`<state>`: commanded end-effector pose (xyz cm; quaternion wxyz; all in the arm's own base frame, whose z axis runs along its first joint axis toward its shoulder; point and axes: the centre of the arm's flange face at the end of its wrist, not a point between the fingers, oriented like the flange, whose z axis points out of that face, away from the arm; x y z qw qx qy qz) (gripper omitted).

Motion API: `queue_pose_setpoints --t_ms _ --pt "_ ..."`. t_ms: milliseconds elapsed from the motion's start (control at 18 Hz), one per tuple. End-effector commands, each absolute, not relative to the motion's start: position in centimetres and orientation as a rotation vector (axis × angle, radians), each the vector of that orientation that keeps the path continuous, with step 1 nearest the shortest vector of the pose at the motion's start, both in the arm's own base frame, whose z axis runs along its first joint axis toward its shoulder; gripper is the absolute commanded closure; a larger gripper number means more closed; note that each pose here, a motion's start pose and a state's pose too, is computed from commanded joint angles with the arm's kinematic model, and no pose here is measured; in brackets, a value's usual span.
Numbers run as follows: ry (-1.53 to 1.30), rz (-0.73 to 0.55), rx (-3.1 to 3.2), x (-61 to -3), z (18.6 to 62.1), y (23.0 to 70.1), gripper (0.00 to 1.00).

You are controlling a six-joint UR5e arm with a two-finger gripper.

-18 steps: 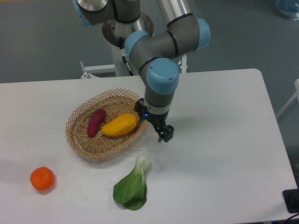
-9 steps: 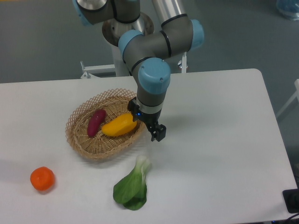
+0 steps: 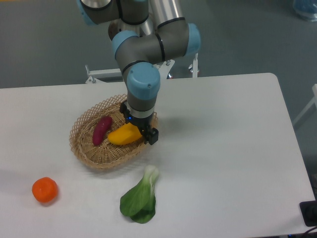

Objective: Pick up the mango from the basket
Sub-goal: 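Lower the gripper onto the yellow mango and close on it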

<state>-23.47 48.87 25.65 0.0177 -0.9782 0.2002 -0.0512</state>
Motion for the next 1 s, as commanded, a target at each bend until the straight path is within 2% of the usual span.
queue_pose_setpoints --t_ms 333,556,1000 --pt "0.633 -0.192 -3.056 -22.1 24.2 48.4 0.00" --pt "0.625 -0.134 -3.046 -21.9 23.2 48.8 0.00" --pt "0.640 -0.135 -3.074 -20.9 22.3 48.6 0.00"
